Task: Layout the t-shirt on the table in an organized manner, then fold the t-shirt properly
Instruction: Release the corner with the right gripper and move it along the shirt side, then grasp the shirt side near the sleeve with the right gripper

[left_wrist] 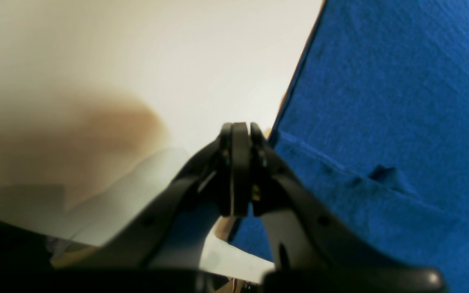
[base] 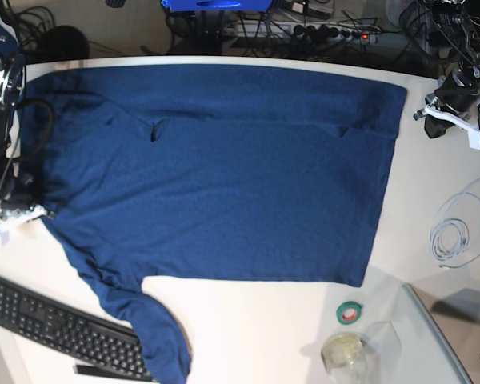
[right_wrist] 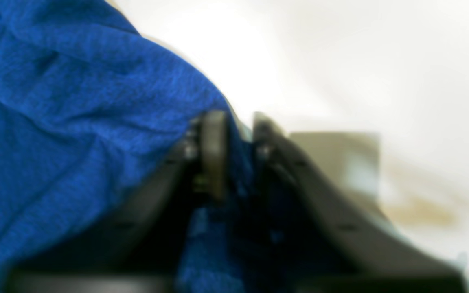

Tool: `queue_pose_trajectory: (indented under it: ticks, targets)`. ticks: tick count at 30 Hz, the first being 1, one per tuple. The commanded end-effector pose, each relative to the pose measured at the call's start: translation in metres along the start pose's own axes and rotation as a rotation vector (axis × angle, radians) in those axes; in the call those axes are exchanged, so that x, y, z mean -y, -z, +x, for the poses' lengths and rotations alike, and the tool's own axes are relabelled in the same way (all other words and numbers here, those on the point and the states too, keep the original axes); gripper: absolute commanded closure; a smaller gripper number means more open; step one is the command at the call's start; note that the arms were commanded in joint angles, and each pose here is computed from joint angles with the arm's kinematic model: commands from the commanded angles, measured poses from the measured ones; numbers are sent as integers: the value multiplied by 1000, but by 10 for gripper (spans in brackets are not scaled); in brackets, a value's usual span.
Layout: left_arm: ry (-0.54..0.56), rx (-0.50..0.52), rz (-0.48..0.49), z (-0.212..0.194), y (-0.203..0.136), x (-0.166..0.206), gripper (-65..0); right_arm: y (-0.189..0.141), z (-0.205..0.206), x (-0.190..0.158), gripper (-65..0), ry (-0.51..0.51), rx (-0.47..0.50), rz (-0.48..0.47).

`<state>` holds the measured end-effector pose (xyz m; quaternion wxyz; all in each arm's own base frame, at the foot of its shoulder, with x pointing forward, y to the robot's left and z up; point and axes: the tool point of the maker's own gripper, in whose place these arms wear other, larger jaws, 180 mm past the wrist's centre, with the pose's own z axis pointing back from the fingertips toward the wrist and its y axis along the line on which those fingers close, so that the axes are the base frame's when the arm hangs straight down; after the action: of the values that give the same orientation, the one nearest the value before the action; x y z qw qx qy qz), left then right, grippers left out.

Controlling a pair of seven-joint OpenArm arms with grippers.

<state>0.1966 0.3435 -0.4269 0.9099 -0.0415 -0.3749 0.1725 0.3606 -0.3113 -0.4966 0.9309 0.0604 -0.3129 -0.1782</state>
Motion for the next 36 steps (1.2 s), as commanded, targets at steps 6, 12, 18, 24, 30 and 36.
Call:
queue_pose_trajectory:
  ticks: [6,12,18,24,30,36]
  targets:
    - [19,36,-5,13,-3,-2,0,-11,39,-2,0,-45,100,6]
    - [0,1,-30,1,8,6,0,-18,38,-2,-12,-80,101,2]
    - [31,-29,-79,-6,16,26,0,-21,42,-4,-203,-91,88,4]
    - [29,-24,-76,-4,16,25,0,-23,70,-17,-257,-93,136,23]
    - [30,-23,-71,-3,15,23,0,-10,85,-46,-257,-80,122,58]
    - [30,-29,-69,-5,14,22,0,19,51,-59,-257,-158,80,32]
